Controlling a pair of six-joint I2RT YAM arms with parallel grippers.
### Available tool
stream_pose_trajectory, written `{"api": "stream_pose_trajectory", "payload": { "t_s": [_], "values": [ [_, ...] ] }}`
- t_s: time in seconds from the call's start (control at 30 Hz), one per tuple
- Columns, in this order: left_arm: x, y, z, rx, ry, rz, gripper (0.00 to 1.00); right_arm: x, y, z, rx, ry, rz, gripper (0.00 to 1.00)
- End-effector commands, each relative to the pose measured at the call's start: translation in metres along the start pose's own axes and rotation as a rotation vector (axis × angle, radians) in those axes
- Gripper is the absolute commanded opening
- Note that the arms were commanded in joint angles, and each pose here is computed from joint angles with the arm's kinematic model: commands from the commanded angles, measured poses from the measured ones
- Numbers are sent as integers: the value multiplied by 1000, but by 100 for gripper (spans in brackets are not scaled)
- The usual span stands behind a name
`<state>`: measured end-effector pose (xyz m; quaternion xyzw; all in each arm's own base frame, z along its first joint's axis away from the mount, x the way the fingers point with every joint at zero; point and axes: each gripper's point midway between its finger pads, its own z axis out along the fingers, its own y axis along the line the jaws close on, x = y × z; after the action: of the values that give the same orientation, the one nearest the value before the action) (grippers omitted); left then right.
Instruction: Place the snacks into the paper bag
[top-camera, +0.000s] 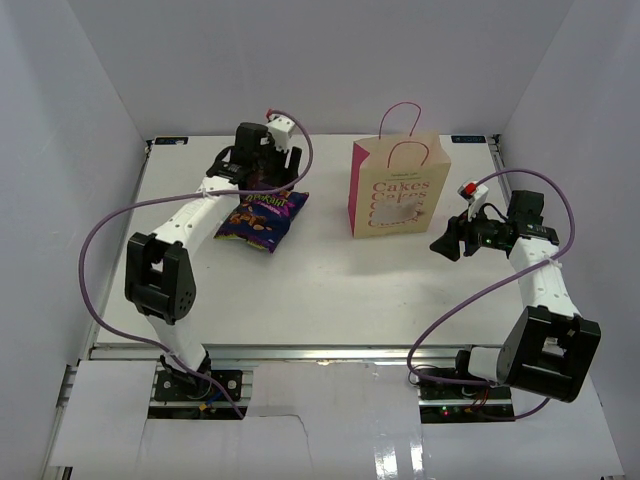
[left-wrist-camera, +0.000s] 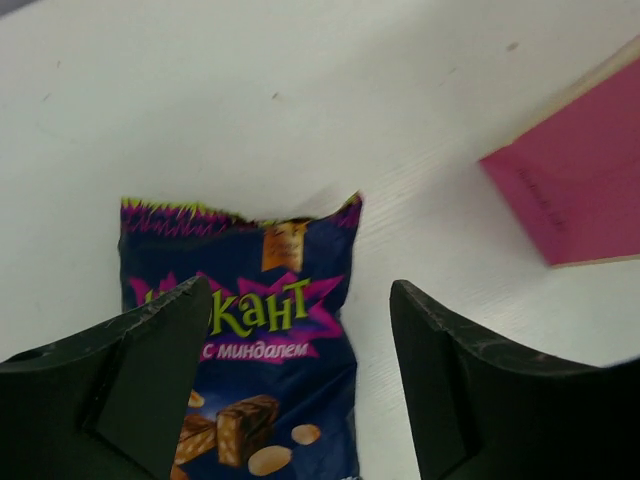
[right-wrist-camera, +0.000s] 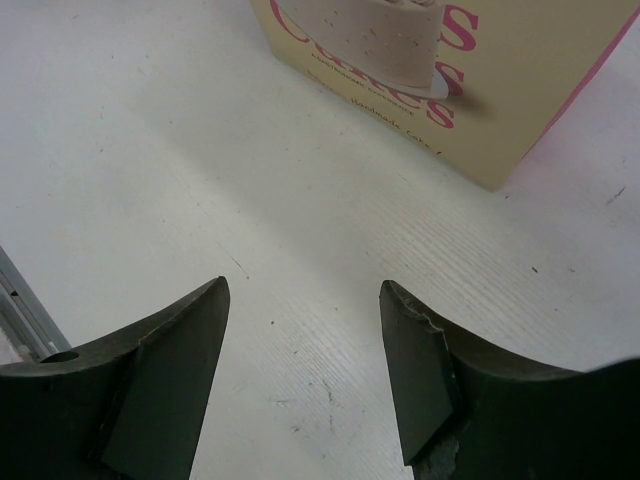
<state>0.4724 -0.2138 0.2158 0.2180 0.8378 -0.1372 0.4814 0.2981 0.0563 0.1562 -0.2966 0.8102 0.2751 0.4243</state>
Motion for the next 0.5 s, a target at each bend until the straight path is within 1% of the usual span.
{"api": "stream_pose_trajectory", "payload": {
  "t_s": [0.0, 0.07, 0.1, 0.13, 0.2, 0.27, 0.33, 0.37, 0.43, 0.47],
  "values": [
    [38, 24, 2, -87, 148, 106, 84, -9, -3, -1, -13, -13, 10, 68],
    [47, 30, 21, -96, 181, 123, 92, -12, -5, -1, -15, -12, 9, 68],
    [50, 29, 28, -92, 190, 124, 98, -12, -6, -1, -14, -11, 13, 68],
    [51, 35, 34, -128, 198, 128, 98, -13, -6, -1, -11, -11, 10, 68],
    [55, 35, 52, -140, 210, 143, 98, -14, -6, -3, -5, -11, 5, 68],
    [47, 36, 62, -176, 193, 173, 98, -11, -6, -4, 5, 2, 8, 68],
    [52, 29, 75, -174, 201, 199, 98, -7, -6, -5, 15, 11, 11, 68],
    [45, 28, 78, -194, 190, 207, 98, -5, -5, -5, 16, 15, 11, 69],
    [55, 31, 89, -236, 214, 214, 98, -5, -4, -5, 18, 15, 12, 68],
    [57, 37, 89, -305, 227, 230, 97, -4, -4, -5, 18, 14, 14, 69]
  ]
}}
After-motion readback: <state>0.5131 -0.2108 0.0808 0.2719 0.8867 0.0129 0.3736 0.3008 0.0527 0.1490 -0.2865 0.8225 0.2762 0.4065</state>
